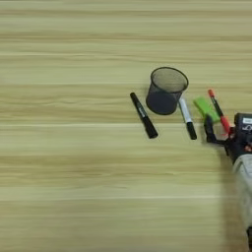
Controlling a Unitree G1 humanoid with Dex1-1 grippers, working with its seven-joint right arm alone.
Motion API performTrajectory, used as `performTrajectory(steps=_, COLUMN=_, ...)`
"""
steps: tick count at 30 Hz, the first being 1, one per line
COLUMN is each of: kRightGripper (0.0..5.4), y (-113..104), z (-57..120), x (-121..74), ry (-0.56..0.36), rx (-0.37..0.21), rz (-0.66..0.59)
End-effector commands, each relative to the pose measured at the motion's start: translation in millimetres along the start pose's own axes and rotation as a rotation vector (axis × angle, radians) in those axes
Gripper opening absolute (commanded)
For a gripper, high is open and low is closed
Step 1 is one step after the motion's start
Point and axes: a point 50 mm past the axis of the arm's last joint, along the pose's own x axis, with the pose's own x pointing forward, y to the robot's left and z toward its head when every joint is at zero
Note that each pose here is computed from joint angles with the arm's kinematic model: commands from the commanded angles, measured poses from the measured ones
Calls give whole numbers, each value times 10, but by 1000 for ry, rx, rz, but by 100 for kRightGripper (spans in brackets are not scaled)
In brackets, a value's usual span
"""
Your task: Move the objects on the table
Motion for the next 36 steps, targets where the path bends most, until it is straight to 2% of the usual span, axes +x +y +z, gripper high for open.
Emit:
performTrajectory(steps=1, kRightGripper=536, y=40, z=238, x=108, ry=-90, rx=-31, rz=28)
performTrajectory(steps=17, kRightGripper=536, y=-23, z=268, x=93, ry=-104, rx=-40, rz=14)
performTrajectory(steps=23, kRightGripper=536, y=-34, z=341, x=82, ry=-149, rx=-79, rz=6)
performTrajectory(steps=26, kRightGripper=536, y=-27, z=396, x=80, ry=-194, rx=-145, rz=7)
performTrajectory(steps=28, kRightGripper=536, y=14, z=437, x=72, ry=-239, rx=-218, rz=19)
performTrajectory(steps=33, kRightGripper=536, y=96, z=464, x=66, ry=-288, rx=-284, rz=62)
performTrajectory(steps=36, kRightGripper=536, y=145, z=466, x=74, ry=-302, rx=-291, rz=95)
